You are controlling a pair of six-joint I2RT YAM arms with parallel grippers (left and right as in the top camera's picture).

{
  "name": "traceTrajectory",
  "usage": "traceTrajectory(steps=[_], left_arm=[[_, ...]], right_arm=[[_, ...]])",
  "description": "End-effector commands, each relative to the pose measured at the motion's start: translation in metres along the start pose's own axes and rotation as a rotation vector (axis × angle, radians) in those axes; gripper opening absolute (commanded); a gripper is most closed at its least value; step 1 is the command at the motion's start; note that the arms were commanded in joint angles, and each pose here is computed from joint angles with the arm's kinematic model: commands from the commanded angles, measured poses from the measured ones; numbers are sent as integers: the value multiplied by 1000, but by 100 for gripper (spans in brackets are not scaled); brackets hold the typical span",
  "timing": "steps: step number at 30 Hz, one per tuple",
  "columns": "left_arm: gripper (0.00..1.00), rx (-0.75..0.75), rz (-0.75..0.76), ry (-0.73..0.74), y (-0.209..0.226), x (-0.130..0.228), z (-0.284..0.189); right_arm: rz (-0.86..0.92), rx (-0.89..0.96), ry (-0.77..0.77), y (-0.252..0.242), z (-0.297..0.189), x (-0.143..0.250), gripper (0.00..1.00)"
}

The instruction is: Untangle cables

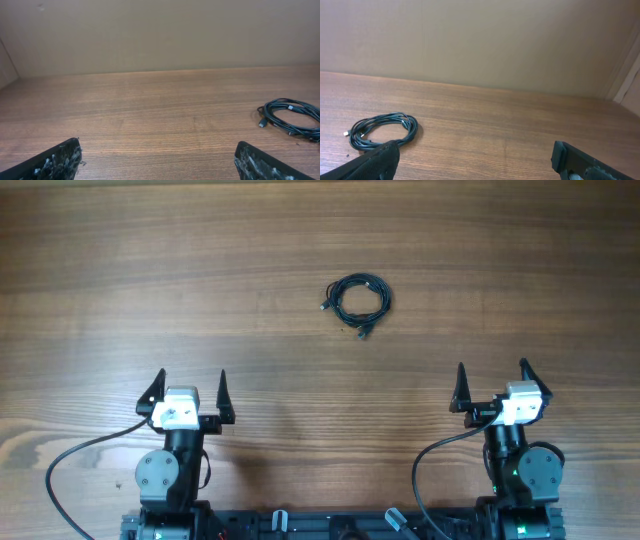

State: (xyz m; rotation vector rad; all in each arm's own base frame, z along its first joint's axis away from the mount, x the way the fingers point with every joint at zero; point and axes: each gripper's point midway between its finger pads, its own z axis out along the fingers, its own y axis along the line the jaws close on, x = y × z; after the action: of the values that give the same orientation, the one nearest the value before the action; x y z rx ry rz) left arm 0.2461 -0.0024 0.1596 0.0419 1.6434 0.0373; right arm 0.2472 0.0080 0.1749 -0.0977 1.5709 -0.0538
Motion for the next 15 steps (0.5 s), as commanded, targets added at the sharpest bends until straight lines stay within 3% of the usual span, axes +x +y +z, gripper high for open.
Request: traceTrajectory(steps=[1, 15], left_arm=[[100, -8, 11, -1, 2, 2, 0], [100, -8, 11, -1, 2, 2, 0]], right_arm=[[-8, -12, -8, 2, 0, -1, 100], [-8, -12, -8, 2, 0, -1, 100]])
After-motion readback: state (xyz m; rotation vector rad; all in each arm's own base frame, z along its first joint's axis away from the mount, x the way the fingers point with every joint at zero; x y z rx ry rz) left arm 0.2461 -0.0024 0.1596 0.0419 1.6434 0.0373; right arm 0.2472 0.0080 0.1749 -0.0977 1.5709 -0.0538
